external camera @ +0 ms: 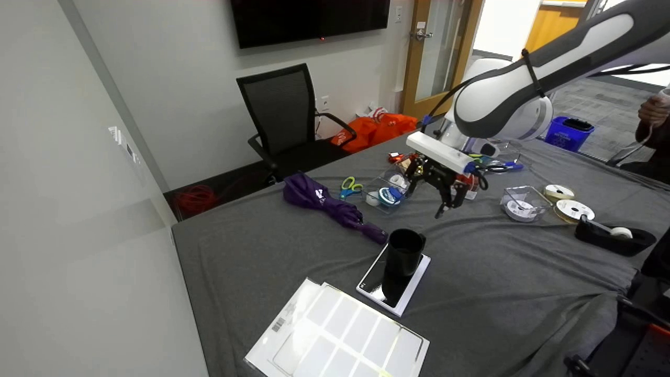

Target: Move the mug forwards.

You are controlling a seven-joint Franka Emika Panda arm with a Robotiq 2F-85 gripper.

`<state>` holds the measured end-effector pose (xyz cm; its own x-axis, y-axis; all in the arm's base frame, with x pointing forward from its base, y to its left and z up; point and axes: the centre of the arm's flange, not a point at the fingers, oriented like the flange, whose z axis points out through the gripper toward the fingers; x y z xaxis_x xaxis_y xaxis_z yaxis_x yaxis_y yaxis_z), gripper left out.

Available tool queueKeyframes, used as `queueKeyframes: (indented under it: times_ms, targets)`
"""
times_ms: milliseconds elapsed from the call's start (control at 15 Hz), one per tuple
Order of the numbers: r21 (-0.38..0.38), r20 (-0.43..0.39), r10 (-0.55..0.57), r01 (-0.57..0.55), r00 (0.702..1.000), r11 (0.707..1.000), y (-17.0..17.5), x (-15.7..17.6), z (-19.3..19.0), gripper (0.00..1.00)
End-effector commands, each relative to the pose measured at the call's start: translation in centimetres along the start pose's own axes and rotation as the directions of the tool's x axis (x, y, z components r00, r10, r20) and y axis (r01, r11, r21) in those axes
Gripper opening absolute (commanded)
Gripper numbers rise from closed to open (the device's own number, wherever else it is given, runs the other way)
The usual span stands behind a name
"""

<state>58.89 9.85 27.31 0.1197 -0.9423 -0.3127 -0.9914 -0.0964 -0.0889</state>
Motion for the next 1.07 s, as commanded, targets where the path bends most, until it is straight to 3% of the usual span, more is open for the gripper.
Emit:
queueKeyframes:
  times_ms: [0, 733, 1000]
  targets:
    - [0.002, 0.000, -0.001, 0.001, 1.000, 1.000, -0.1, -0.1, -0.1, 1.00]
    - [-0.077, -0.015, 0.087, -0.088, 0.996, 0.993, 1.6, 2.4, 7.4, 1.00]
    - [-0.074, 0.013, 0.132, -0.131, 0.991, 0.989, 1.9, 2.8, 9.7, 1.00]
